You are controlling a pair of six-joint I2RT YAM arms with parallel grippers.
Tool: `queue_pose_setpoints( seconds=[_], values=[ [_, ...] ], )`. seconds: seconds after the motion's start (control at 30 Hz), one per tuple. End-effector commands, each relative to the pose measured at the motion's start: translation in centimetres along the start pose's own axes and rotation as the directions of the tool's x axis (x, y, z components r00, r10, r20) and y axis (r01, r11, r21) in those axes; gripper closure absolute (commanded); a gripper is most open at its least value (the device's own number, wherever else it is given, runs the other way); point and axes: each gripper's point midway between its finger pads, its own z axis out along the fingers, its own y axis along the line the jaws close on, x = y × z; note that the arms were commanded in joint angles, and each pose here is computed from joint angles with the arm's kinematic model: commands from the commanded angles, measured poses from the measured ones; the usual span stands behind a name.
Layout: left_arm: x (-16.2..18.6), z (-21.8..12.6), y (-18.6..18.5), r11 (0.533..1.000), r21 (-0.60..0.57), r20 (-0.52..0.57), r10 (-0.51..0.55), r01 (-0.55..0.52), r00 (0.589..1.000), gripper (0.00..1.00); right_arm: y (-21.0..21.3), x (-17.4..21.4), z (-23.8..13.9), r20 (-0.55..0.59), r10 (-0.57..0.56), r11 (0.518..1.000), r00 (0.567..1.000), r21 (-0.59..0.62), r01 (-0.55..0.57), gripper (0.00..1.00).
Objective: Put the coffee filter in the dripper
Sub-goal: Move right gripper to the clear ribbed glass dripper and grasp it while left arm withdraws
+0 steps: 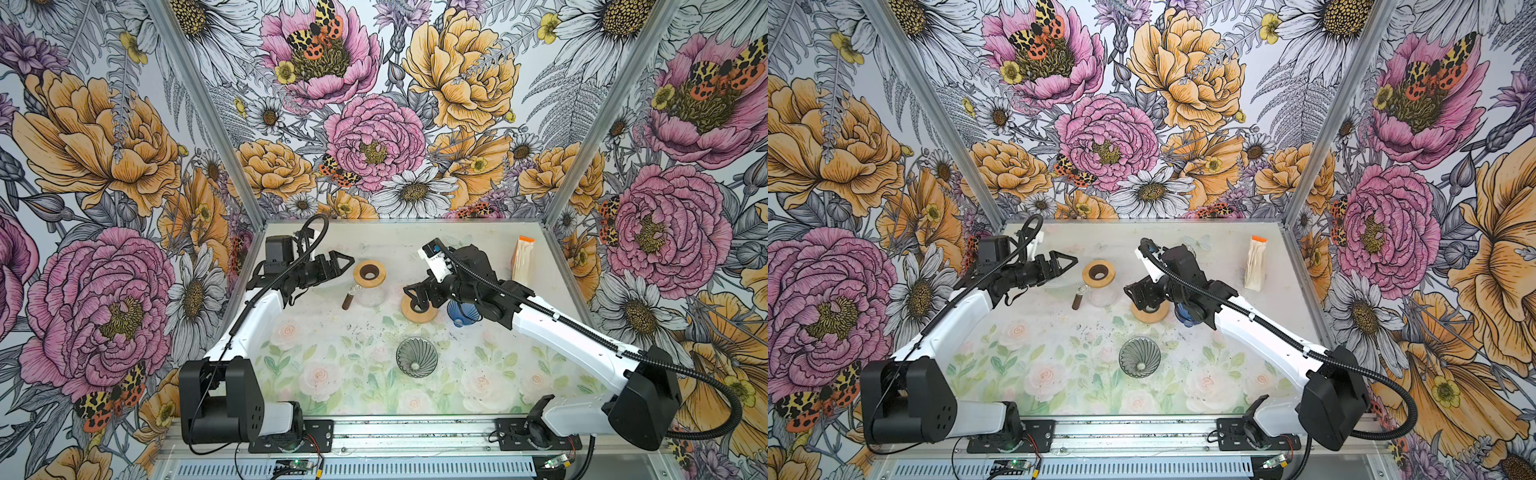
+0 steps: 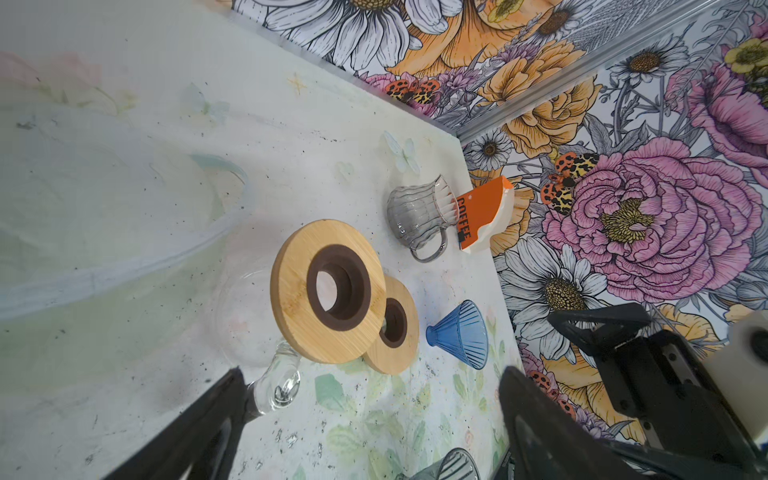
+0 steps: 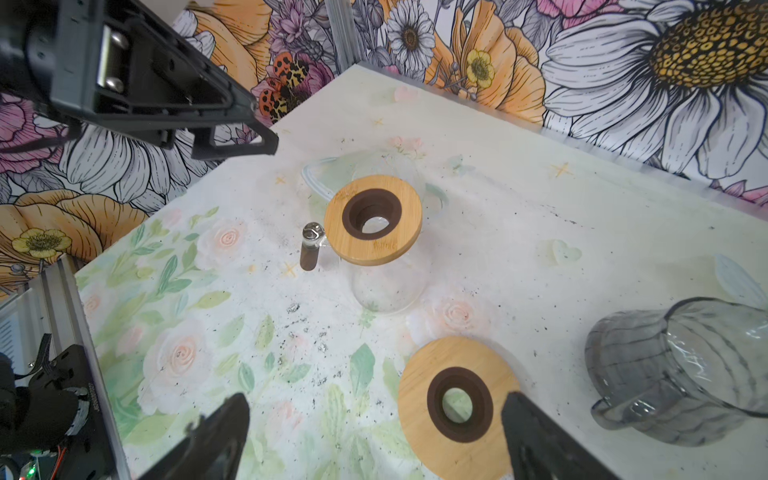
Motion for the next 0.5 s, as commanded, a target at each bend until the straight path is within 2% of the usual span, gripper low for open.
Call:
queue_pose_setpoints(
  seconds=[0.0,0.27,0.47],
  values=[
    [0.0,-1.7,-1.6,0.987,-0.038,0.03,0.157,-0.156,0.987,0.03,0.4,2.0,-0.3,-0.122,0.016,1.0,0.992,-0.008,-0.017,0.05],
    [3.0,-3.4,-3.3,0.935,-0.053,0.025,0.352,-0.35,0.936,0.01,0.0,4.3,-0.6,-0.214,0.035,0.999,0.976,0.019,-0.032,0.05],
    [6.4,-4.2,-4.6,0.851,-0.038,0.017,0.524,-0.523,0.851,0.01,-0.1,6.4,-0.2,-0.278,0.053,0.999,0.959,0.016,-0.051,0.05]
  ],
)
